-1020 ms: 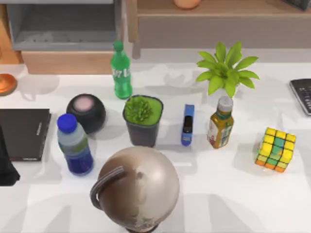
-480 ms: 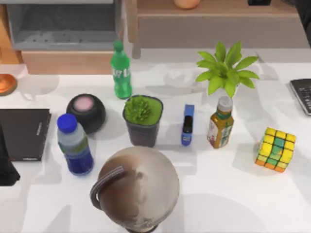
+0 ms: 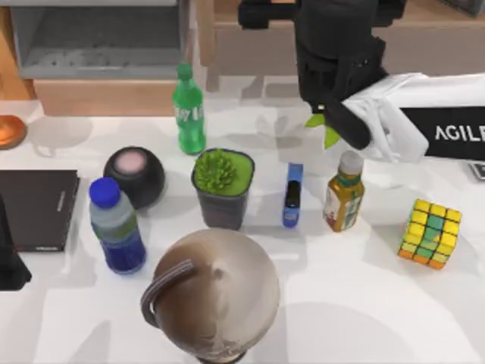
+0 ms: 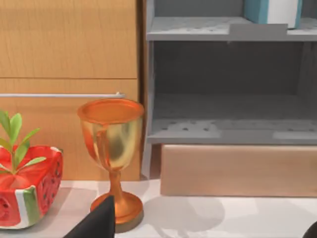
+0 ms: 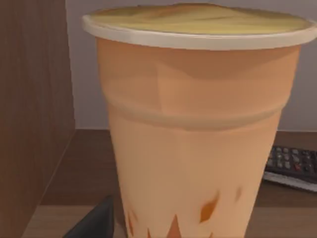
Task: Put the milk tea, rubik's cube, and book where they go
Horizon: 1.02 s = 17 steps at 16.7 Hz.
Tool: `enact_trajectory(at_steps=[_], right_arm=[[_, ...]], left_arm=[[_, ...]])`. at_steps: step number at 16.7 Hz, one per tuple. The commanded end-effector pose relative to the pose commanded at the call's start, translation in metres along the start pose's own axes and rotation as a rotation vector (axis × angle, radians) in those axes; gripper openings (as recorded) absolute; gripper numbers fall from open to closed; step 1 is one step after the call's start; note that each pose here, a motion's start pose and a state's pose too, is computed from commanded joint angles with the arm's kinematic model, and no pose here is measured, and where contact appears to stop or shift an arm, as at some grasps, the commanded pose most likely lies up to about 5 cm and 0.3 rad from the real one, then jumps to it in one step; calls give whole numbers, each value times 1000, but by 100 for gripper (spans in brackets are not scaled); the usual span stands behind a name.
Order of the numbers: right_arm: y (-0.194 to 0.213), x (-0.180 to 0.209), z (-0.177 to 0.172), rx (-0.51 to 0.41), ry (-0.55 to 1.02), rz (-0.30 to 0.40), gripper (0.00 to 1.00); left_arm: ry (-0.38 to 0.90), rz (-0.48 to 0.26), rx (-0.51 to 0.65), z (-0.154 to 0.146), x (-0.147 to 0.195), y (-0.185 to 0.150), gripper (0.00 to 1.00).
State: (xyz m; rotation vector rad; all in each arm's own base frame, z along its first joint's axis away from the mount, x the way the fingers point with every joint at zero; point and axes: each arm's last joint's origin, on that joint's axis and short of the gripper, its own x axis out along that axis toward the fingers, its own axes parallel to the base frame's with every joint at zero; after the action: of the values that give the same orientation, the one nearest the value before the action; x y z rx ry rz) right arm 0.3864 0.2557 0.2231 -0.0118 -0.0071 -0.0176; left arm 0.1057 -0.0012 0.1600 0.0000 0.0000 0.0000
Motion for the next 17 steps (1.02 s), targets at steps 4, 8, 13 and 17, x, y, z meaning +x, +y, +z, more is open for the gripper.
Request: enact_trajectory(at_steps=[4,8,13,17], right_arm=[[14,4,-12,3,0,1,100],[12,5,-12,1,3,-1,100],[10,21,23,1,2,2,100],[10,55,18,-3,13,-2,100]], left_arm=[[0,0,0,0,0,0,100],[0,0,0,0,0,0,100],[0,0,0,0,0,0,100],[0,0,0,0,0,0,100]])
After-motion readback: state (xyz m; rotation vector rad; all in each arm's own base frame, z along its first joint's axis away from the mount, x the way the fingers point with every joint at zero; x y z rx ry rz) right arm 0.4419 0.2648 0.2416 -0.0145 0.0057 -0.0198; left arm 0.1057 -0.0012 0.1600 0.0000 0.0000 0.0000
